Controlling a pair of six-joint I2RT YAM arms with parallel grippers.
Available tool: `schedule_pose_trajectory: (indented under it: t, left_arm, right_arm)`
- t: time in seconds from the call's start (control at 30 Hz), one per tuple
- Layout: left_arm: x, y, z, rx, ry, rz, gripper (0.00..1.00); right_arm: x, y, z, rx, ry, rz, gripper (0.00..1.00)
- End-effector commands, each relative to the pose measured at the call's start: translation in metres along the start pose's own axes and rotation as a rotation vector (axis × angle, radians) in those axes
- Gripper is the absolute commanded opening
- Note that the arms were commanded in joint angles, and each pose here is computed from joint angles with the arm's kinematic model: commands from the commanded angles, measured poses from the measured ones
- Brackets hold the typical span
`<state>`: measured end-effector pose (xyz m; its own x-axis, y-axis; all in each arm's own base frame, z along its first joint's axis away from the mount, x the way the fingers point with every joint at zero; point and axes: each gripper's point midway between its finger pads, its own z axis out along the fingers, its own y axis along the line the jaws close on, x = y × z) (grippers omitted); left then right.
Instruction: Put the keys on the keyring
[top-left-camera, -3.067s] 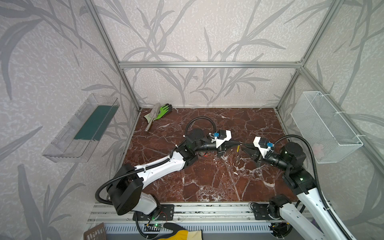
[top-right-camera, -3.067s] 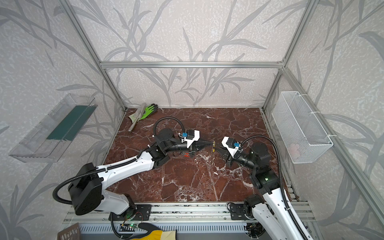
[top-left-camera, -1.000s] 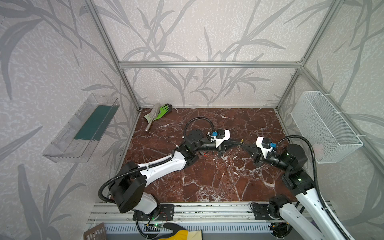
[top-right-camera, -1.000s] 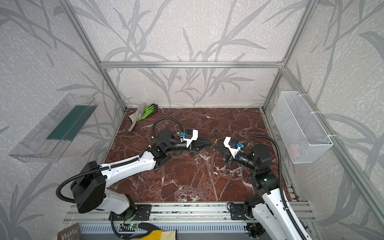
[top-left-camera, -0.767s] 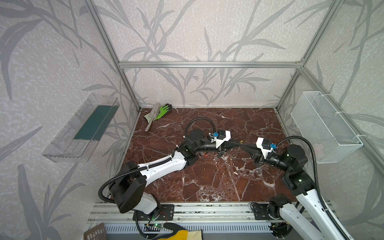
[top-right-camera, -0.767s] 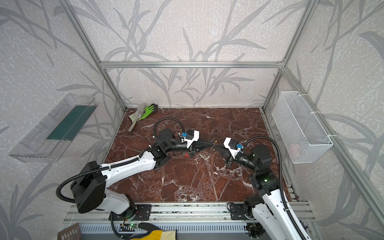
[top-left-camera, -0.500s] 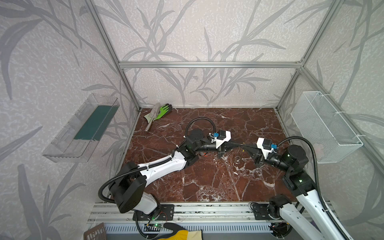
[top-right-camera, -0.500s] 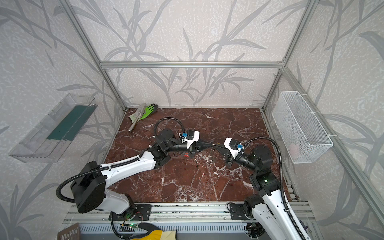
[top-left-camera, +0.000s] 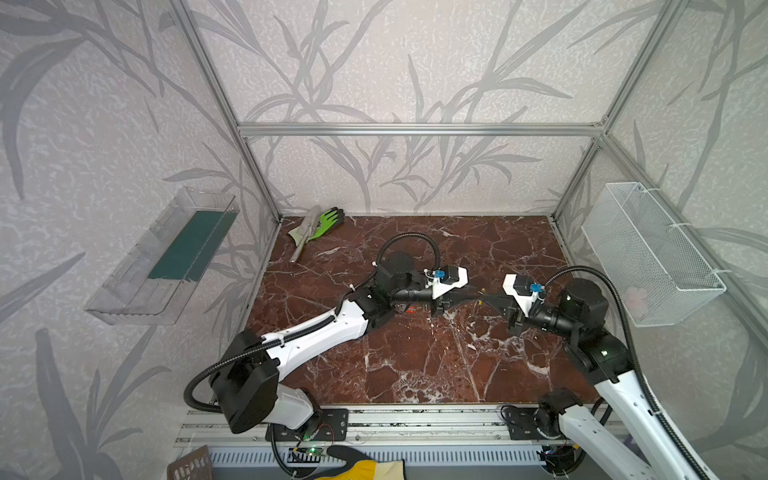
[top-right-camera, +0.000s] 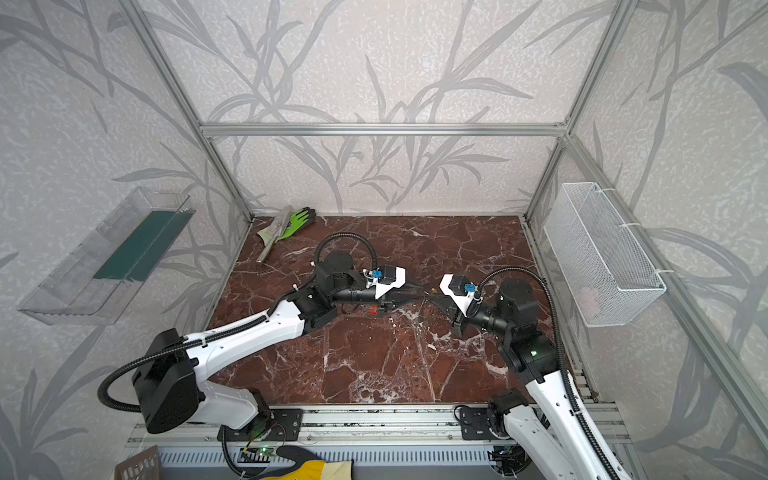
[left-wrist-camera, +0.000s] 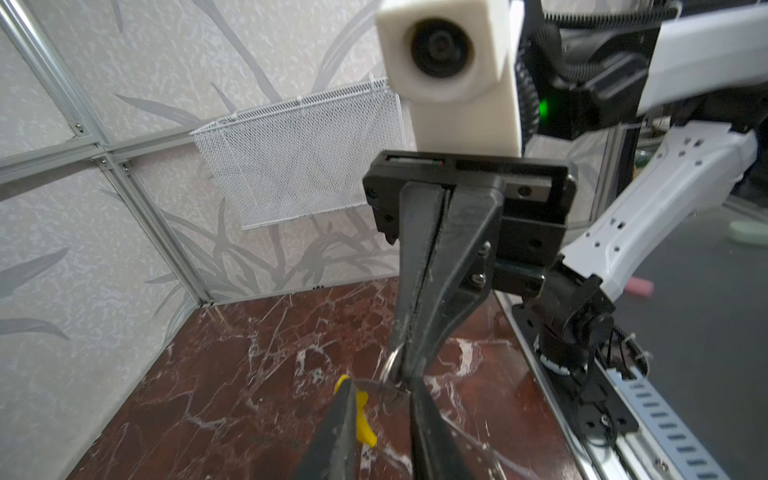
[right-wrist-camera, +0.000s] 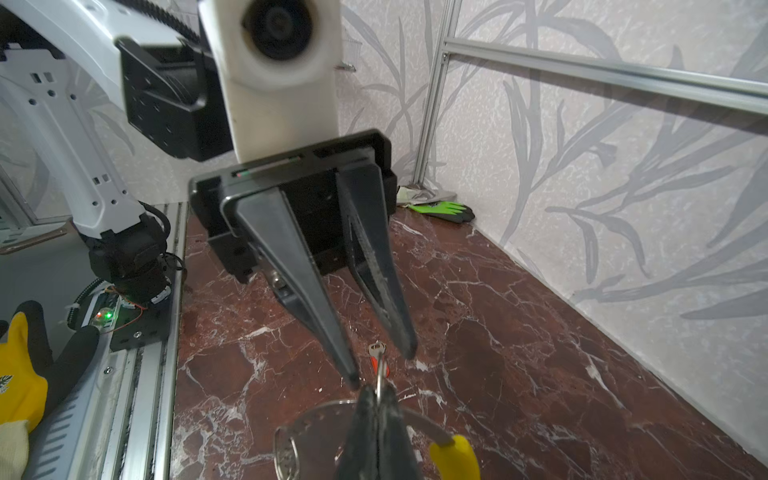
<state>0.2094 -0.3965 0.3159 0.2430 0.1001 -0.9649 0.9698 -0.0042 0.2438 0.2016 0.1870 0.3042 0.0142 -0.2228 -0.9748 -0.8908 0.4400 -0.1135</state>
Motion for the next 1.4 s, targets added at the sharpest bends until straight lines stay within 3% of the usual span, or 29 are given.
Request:
schedule_pose_trajectory:
  t: [0.0, 0.37, 0.9, 1.37]
  left_arm:
    - [0.006, -0.011, -0.009, 0.038, 0.121, 0.107, 0.26]
    - [0.016, -0.017, -0.005, 0.072, 0.232, 0.18, 0.27]
    - [0.014, -0.009, -0.001, 0.051, 0.256, 0.214, 0.27]
    - [0.015, -0.014, 0.008, 0.085, 0.253, 0.212, 0.13]
  right_arm:
    - [0.003, 0.004, -0.003, -0.014, 0.056, -0.015, 0.0]
    - [0.002, 0.008, -0.001, -0.07, 0.077, -0.011, 0.0]
    - [0.006, 0.018, 0.003, -0.143, 0.097, 0.003, 0.0]
    - [0.008, 0.02, 0.007, -0.169, 0.104, -0.002, 0.0]
